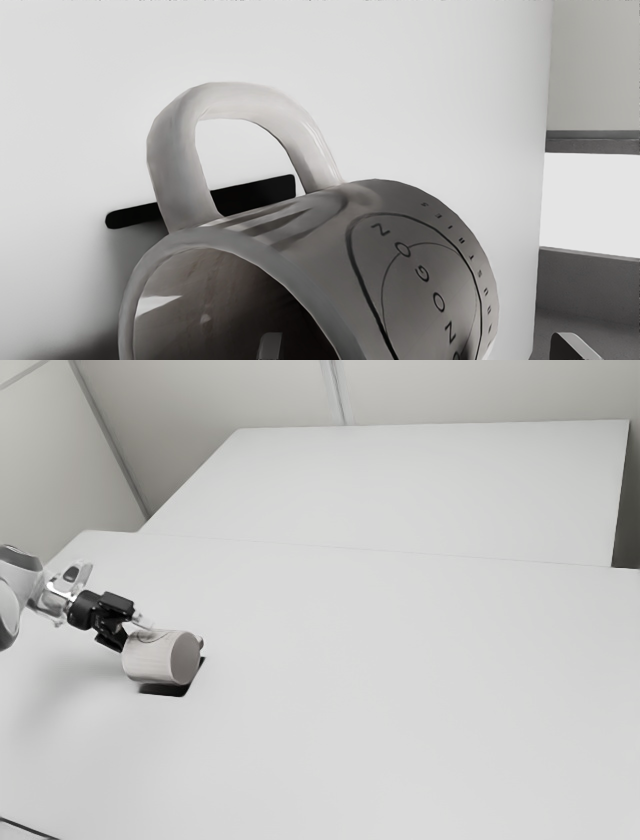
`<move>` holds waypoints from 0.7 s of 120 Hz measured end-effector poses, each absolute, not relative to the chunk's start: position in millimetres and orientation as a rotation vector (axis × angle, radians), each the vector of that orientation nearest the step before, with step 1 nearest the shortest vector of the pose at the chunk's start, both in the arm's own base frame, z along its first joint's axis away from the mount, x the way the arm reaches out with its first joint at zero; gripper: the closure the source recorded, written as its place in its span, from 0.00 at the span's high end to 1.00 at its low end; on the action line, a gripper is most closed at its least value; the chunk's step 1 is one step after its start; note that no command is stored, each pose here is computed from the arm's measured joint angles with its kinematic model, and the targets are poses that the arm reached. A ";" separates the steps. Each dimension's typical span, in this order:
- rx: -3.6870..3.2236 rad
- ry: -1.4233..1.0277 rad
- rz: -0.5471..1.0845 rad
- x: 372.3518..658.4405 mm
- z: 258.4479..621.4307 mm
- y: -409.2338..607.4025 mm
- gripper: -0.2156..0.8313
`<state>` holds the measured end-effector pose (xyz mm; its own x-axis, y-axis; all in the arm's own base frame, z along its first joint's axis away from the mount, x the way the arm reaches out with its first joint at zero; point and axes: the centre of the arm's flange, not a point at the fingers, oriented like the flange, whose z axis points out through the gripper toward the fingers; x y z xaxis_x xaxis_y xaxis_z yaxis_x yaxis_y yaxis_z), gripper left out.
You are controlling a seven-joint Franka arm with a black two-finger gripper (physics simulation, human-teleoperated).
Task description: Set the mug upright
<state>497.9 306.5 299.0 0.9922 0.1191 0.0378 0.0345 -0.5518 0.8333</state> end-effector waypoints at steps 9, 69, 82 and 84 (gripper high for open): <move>2.149 0.107 0.109 499.4 299.4 304.0 0.73; 2.098 0.105 0.102 499.6 307.9 292.6 0.20; 2.072 0.097 0.095 503.2 305.7 282.7 0.11; 2.067 0.097 0.094 503.6 304.9 281.0 0.10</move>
